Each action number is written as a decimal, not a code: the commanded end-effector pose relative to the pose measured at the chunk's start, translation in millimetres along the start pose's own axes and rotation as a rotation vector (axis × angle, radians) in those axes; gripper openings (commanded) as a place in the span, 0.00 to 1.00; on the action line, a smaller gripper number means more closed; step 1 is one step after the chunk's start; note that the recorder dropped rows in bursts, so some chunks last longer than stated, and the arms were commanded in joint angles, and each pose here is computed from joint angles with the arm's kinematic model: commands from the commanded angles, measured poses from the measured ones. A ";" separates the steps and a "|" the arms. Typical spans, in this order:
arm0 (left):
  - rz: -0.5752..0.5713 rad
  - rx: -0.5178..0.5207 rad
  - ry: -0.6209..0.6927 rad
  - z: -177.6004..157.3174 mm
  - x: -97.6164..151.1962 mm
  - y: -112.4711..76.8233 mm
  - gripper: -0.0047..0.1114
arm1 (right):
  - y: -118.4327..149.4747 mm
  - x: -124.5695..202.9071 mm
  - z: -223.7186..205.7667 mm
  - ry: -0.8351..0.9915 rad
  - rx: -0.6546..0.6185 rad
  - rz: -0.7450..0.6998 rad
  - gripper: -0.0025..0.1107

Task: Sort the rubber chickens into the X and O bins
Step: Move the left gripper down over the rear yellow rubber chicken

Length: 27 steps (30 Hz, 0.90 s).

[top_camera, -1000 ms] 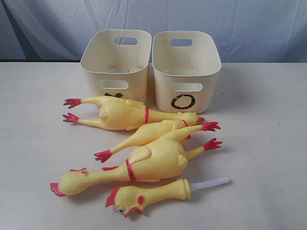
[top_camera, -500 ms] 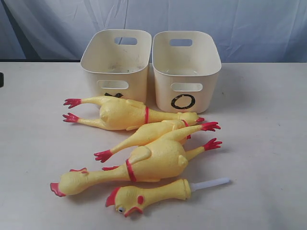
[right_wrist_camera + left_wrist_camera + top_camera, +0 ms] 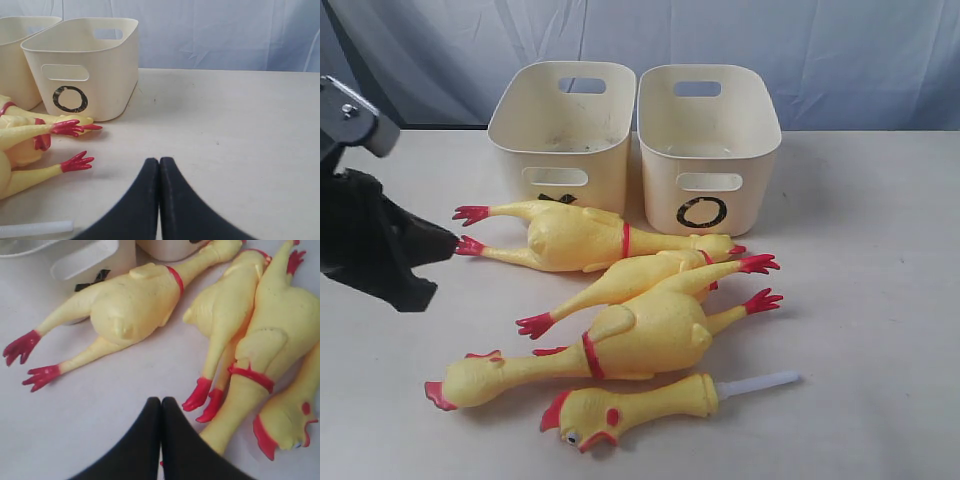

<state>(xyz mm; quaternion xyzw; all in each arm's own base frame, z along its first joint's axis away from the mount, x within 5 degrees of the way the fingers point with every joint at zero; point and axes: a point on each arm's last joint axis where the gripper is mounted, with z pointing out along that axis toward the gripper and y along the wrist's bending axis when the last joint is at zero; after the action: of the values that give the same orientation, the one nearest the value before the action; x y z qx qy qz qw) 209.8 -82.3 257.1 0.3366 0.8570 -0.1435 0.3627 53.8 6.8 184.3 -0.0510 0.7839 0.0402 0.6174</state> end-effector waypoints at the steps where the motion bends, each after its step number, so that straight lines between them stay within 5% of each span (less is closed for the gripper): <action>1: 0.117 0.043 0.062 26.0 0.5 -8.2 0.04 | 0.2 -0.1 -0.2 -0.006 -0.003 -0.005 0.01; 6: 0.352 0.127 0.137 58.7 6.5 -26.4 0.05 | 0.2 0.2 -0.2 -0.003 -0.003 -0.005 0.01; 9: 0.431 0.135 0.166 78.4 9.6 -28.4 0.14 | 0.2 0.2 -0.2 -0.003 -0.003 -0.005 0.01; 18: 0.399 0.086 0.177 111.6 1.5 -16.5 0.59 | 0.2 0.2 -0.2 -0.003 -0.003 -0.005 0.01; 27: 0.353 0.111 0.210 124.0 9.0 -17.2 0.61 | 0.2 0.0 -0.2 -0.005 -0.003 -0.005 0.01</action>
<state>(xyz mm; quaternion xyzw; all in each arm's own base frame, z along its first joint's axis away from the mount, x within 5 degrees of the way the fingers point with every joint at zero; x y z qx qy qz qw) 257.4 -148.4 166.7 0.5169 0.8066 -0.0836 0.2741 53.8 6.8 184.3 -0.0510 0.7839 0.0402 0.6174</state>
